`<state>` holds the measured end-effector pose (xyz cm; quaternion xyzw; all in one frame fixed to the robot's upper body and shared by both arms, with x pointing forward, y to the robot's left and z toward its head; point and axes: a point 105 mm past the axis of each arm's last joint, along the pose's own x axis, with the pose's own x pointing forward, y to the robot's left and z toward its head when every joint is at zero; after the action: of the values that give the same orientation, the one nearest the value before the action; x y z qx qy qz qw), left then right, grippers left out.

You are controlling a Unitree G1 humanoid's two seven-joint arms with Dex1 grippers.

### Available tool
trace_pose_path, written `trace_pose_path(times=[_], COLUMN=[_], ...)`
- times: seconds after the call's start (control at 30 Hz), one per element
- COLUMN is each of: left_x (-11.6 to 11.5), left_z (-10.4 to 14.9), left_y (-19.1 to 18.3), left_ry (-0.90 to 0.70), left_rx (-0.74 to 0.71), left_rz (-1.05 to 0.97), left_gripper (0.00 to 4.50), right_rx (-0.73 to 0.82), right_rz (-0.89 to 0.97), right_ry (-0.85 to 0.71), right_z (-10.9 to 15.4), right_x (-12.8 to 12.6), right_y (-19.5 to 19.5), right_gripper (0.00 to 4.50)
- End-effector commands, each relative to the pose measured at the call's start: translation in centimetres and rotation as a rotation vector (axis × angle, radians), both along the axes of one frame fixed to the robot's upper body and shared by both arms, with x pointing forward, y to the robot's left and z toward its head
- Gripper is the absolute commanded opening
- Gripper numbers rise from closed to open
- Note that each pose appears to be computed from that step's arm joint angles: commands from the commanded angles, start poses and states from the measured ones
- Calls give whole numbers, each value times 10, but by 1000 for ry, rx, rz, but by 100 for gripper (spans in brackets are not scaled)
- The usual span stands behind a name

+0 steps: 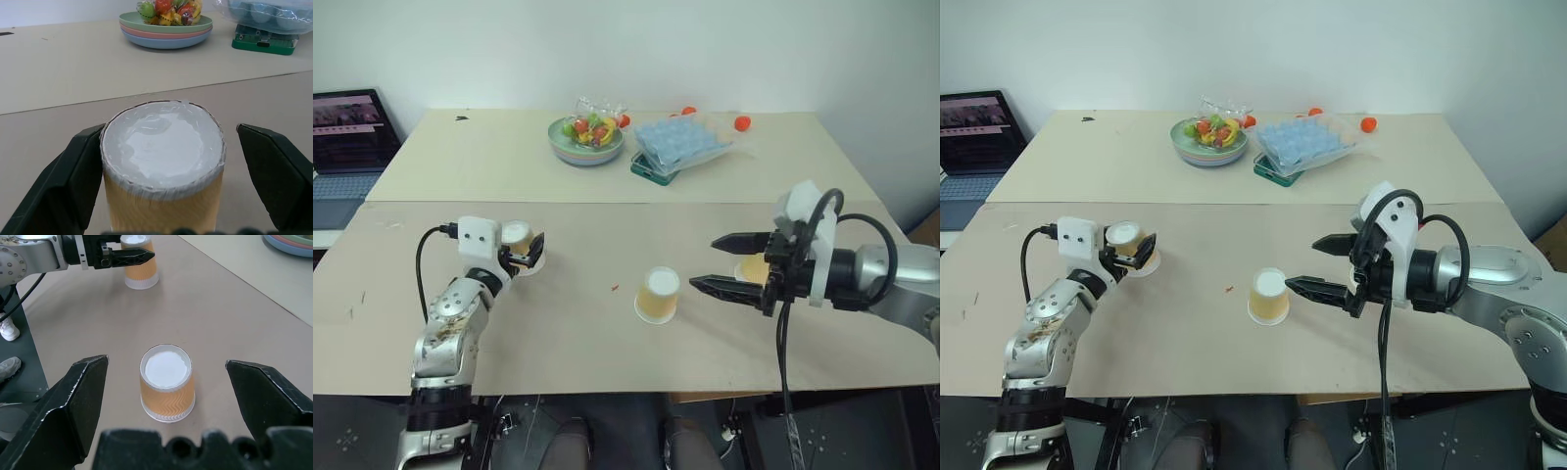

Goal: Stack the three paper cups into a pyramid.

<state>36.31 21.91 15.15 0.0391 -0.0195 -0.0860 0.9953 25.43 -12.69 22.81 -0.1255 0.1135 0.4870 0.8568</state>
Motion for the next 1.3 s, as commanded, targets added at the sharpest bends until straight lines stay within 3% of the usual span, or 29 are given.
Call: trace_pose_path(times=[0.03,0.13,0.3,0.5,0.63,0.73,0.83,0.97,1.07,1.3], left_x=[2,2,3,8,8,-4,-22,-26,-56,-78], left_z=[11,10,17,40,83,92,92,92,63,45], left_y=[-2,-2,-5,-15,-63,-84,-98,-99,-106,-117], left_ry=[-49,-51,-70,-120,-169,-150,-114,-101,16,82], left_rx=[17,15,18,29,62,108,152,155,213,220], left_rz=[-5,-4,-3,-38,-318,-494,-657,-686,-860,-989], left_gripper=[440,440,323,323,323,323,323,323,323,323], right_rx=[-6,-5,-2,-2,1,4,9,11,16,14], right_rz=[-12,-20,-24,-26,-35,-44,-56,-60,-85,-105], right_ry=[-67,-69,-70,-71,-74,-77,-79,-80,-88,-101], right_z=[14,14,14,13,12,11,9,8,6,8], right_x=[-3,-3,-2,-1,-1,-1,-2,-2,-2,-1], right_y=[-2,-2,0,1,1,1,0,0,-3,-5], right_gripper=[450,450,450,450,450,450,450,450,450,450])
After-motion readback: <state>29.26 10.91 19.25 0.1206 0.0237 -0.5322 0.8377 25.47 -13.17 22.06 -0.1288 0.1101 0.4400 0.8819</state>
